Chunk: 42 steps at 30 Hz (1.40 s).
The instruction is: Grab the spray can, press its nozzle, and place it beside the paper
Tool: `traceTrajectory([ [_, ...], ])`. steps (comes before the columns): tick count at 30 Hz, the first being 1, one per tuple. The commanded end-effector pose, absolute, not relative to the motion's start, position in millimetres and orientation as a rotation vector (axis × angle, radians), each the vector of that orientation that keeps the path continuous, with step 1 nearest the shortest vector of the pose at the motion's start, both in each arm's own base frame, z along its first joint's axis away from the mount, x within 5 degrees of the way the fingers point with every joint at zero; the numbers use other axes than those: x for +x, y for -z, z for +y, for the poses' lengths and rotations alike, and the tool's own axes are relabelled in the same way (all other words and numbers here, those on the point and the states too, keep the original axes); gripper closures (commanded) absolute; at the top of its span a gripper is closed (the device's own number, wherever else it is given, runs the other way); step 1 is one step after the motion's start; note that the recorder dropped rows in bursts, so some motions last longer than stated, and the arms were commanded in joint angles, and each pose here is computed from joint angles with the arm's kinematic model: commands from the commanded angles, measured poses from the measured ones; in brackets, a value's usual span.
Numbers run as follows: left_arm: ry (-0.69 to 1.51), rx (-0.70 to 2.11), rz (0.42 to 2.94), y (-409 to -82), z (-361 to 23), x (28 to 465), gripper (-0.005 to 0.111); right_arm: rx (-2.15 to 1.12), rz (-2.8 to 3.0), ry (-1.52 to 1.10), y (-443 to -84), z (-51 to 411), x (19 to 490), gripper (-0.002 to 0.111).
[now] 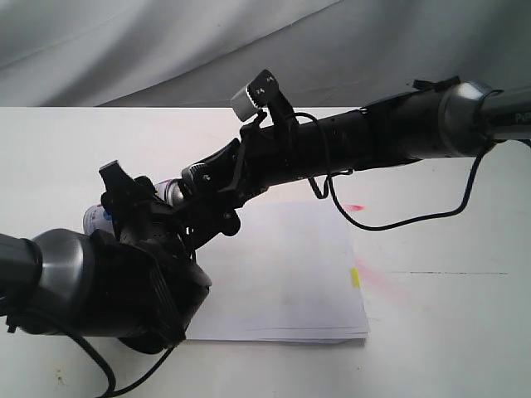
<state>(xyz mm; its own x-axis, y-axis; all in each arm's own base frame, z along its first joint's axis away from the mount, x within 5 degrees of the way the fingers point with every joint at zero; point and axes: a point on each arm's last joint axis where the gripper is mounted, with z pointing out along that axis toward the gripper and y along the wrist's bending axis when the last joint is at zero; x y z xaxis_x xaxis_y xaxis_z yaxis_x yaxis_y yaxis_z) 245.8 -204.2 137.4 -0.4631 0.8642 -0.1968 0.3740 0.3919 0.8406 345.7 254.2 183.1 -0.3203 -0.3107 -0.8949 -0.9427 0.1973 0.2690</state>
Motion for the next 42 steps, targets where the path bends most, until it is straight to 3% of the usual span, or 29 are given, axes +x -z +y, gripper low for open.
traceTrajectory([
  [1,-0.972,1.096,1.885,-151,-214,248,0.107,-1.243,1.796,-1.117,-177,257,341,0.108],
  [17,-0.973,1.098,1.885,-151,-214,248,0.107,-1.218,1.806,-1.108,-178,254,344,0.108],
  [30,-0.968,1.087,1.892,-151,-214,248,0.107,-1.123,1.844,-0.926,-217,165,354,0.108],
  [42,-0.966,1.088,1.892,-150,-214,248,0.107,-1.108,1.844,-0.934,-218,163,351,0.108],
])
